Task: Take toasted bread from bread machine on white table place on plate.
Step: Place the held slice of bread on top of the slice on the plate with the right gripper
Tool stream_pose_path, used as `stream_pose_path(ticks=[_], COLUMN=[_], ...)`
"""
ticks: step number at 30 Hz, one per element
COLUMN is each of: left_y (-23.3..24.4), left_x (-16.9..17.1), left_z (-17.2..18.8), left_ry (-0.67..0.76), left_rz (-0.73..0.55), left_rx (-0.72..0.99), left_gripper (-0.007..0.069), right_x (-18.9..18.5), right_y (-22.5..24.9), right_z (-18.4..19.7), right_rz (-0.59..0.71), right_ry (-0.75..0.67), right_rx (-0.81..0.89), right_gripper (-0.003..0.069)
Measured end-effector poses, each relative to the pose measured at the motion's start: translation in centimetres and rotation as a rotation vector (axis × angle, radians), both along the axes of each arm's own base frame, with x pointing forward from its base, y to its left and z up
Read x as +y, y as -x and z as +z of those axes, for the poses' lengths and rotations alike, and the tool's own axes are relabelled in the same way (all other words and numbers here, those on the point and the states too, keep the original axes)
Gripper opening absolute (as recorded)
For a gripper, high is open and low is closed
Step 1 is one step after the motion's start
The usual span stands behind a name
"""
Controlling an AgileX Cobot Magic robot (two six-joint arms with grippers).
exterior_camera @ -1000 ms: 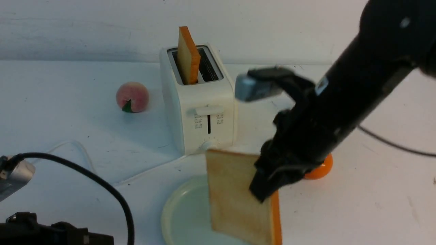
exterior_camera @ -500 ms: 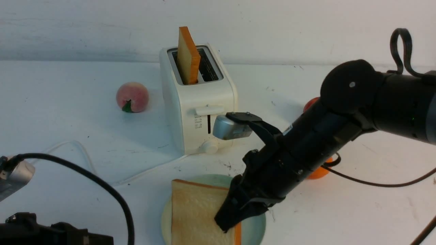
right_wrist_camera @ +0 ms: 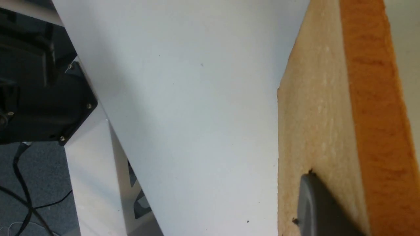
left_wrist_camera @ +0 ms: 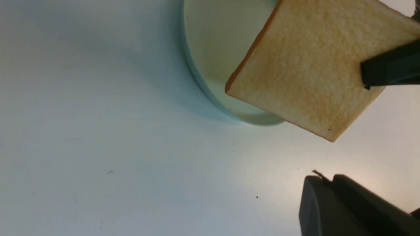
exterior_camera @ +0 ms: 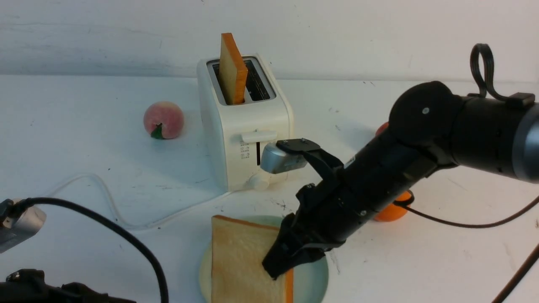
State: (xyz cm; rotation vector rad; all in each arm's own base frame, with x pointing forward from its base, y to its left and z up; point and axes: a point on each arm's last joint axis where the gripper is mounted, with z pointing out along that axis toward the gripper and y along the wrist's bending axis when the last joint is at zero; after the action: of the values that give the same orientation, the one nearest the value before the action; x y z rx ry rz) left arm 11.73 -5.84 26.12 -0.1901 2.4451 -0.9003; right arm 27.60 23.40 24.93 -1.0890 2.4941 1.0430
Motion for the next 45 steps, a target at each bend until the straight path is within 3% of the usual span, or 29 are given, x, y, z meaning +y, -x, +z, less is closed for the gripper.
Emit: stream_pose_path(ticks=[7,11,18,28,35,45], left_y=[0.0,0.0,0.2,0.2,0.2,0.1], left_x=[0.0,0.0,-0.1,-0.1,-0.1,-0.1], left_z=[0.0,0.0,-0.1,-0.1,-0.1,0.0], left_ry=[0.001,0.002,0.004,0.005,0.005,0.010], left_rz=[0.000,-0.002,-0.016,-0.018,-0.018,-0.011], left_rx=[0.002,0.003,0.019,0.021,0.021,0.016], left_gripper=[0.0039,0.0043,0.0055,0.0057,0.0057,0.0072], right_x=[0.2,0.3,0.3,-0.1,-1.3,-3.6], right_y=[-0.4,-0.5,-0.9,-2.3,-3.9,-4.6], right_z=[-1.2,-1.7,-1.8,-2.1,-2.5,-1.3], right_rz=[0.000,0.000,-0.032,-0.086,-0.129,-0.208], right_ry=[0.017,0.023,0.022,0.075,0.180,0.188], right_rx=[0.026,0.036,0.005,-0.143,-0.311,-0.281], right_gripper=[0.0155,0.0219,0.0407,0.0554,0.0585,0.0567])
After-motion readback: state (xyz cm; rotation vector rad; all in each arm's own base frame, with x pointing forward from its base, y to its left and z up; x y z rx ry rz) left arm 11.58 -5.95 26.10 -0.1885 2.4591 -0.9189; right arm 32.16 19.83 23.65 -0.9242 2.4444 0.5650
